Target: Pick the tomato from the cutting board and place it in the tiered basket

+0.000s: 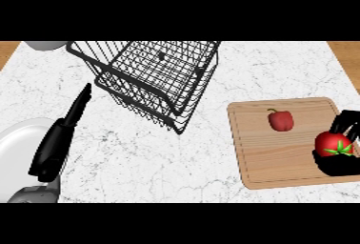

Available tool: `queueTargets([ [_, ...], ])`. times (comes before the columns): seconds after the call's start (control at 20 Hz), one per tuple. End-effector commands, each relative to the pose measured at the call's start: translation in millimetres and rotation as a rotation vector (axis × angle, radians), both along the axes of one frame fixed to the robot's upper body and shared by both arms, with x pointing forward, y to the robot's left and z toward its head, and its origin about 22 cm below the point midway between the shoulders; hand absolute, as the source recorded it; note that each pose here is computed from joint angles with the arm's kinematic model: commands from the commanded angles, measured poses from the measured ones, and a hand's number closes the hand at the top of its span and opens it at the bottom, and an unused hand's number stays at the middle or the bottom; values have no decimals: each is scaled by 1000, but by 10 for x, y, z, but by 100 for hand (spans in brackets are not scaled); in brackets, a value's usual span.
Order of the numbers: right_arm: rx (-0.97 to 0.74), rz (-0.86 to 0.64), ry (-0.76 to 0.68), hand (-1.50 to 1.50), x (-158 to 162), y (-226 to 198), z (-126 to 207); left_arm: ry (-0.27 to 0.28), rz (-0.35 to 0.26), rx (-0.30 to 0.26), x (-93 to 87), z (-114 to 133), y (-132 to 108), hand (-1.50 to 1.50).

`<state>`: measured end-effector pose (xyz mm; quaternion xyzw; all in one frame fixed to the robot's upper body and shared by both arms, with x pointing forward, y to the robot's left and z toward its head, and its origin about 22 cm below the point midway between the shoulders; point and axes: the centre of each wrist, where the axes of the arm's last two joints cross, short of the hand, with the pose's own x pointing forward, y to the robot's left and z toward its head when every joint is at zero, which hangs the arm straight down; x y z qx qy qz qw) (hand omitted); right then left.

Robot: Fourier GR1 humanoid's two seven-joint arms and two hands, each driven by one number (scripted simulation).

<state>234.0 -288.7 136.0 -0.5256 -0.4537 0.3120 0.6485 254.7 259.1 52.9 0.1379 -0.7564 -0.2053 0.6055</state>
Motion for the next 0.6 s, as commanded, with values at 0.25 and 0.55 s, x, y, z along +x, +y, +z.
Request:
queueTargets([
  [0.25,109,135,-241,150,-280,449,991,-6,-9,7,-3,-80,53,0],
  [0.55,142,214,-318,150,-294,588,1482,-16,-22,-7,-5,-31,68,0],
])
